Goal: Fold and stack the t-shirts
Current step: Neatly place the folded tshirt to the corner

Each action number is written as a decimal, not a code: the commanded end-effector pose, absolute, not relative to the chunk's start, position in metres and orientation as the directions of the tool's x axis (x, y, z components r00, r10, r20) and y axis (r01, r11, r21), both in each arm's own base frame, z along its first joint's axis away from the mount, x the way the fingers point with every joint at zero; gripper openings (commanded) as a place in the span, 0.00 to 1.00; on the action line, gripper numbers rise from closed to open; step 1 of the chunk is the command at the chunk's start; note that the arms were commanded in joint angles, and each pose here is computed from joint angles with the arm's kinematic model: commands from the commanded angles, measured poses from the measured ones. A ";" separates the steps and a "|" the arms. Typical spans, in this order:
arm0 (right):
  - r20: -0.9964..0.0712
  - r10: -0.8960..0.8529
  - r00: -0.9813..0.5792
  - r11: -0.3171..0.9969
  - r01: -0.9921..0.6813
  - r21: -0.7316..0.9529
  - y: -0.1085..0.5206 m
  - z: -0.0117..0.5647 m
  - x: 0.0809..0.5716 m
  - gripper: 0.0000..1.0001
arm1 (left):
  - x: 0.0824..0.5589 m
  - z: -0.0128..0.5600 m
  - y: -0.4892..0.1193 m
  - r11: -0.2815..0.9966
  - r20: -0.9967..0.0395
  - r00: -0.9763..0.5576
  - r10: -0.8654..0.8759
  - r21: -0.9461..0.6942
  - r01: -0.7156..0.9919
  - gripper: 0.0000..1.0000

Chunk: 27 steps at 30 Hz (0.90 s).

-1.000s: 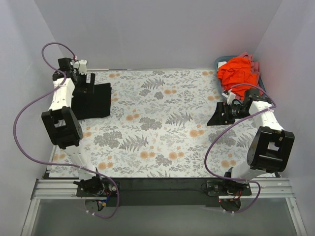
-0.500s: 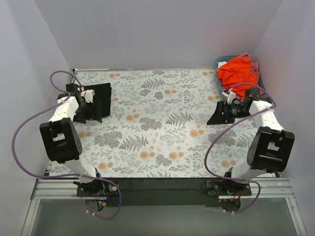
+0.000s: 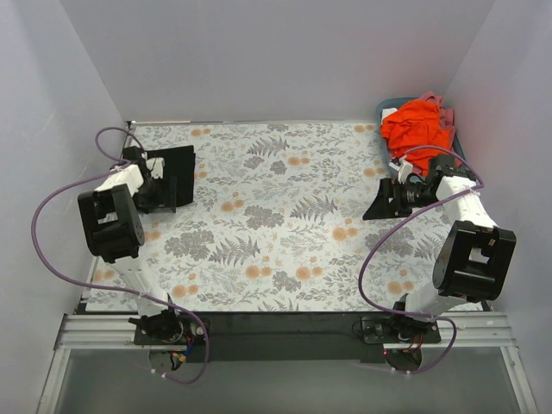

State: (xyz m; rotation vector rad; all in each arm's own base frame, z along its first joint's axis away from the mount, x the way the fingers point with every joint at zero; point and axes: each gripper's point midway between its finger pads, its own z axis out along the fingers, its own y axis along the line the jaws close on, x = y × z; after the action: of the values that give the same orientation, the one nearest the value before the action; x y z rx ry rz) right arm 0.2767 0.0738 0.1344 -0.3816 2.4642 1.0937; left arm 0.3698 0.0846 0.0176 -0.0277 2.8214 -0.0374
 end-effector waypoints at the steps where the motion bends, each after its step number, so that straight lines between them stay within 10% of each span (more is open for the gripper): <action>1: -0.499 -0.091 -0.862 0.658 -0.428 0.619 0.070 0.138 0.280 0.98 | 0.399 0.009 0.090 0.997 -0.364 -0.929 -0.069 -0.048 -0.055 0.98; 27: -0.458 -0.078 -0.886 0.652 -0.393 0.648 0.069 0.126 0.279 0.99 | 0.512 -0.008 0.127 0.998 -0.466 -0.882 0.066 0.045 0.051 0.98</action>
State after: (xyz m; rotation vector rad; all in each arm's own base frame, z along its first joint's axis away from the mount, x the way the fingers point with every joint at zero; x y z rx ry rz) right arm 0.2770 0.0704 0.1260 -0.3767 2.4843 1.0931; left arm 0.5144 0.1228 0.0194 -0.0014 2.6054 0.0260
